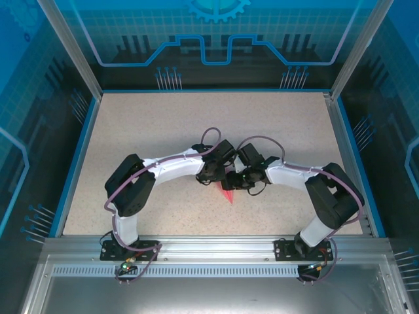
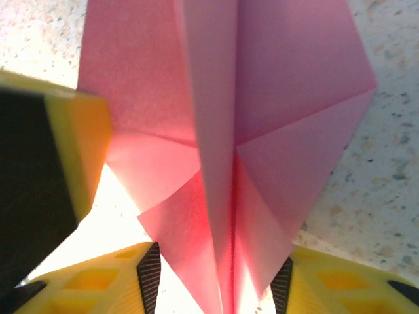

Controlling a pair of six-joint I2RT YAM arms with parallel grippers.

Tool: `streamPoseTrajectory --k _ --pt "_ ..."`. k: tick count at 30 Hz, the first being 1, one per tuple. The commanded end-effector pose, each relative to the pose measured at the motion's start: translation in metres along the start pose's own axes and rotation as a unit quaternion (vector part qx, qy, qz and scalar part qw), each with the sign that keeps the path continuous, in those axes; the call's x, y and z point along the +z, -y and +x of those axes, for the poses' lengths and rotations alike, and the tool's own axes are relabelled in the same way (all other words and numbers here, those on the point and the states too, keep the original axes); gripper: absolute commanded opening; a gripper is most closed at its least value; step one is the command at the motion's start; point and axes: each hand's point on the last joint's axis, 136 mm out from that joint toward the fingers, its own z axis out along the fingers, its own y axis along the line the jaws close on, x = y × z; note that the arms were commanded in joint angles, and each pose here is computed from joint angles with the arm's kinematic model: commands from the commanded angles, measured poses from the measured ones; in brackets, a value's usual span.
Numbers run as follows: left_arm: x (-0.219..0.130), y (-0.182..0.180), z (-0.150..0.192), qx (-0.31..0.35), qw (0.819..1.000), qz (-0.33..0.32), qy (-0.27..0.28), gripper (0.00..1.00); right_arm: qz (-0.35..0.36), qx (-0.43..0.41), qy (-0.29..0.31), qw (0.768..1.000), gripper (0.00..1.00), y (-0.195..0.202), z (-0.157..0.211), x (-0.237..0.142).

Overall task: Fold a paper plane with a square sheet of paper (pick it up from the middle)
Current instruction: Move the paper plane to the center of the table.

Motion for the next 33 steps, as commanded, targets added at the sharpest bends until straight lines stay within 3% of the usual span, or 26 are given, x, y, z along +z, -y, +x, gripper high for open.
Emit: streamPoseTrajectory --k 1,11,22,27,33 --pt "-0.008 0.001 -0.004 -0.011 1.000 0.014 0.007 0.12 -0.047 -0.016 0.011 0.999 0.51 -0.019 -0.003 -0.002" --pt "-0.007 0.003 -0.003 -0.008 1.000 0.015 0.004 0.12 -0.005 -0.006 0.009 1.000 0.36 -0.001 -0.005 0.012" --pt "-0.008 0.002 -0.002 -0.007 1.000 0.017 0.004 0.14 0.002 -0.008 0.009 1.000 0.26 0.001 -0.009 0.018" --pt "-0.016 0.005 -0.005 -0.011 0.999 0.035 0.013 0.18 0.017 -0.012 0.015 1.000 0.14 0.000 -0.012 0.009" --pt "-0.047 0.005 -0.016 -0.035 0.994 0.081 0.060 0.38 0.089 -0.027 0.037 0.995 0.10 0.005 -0.027 -0.021"
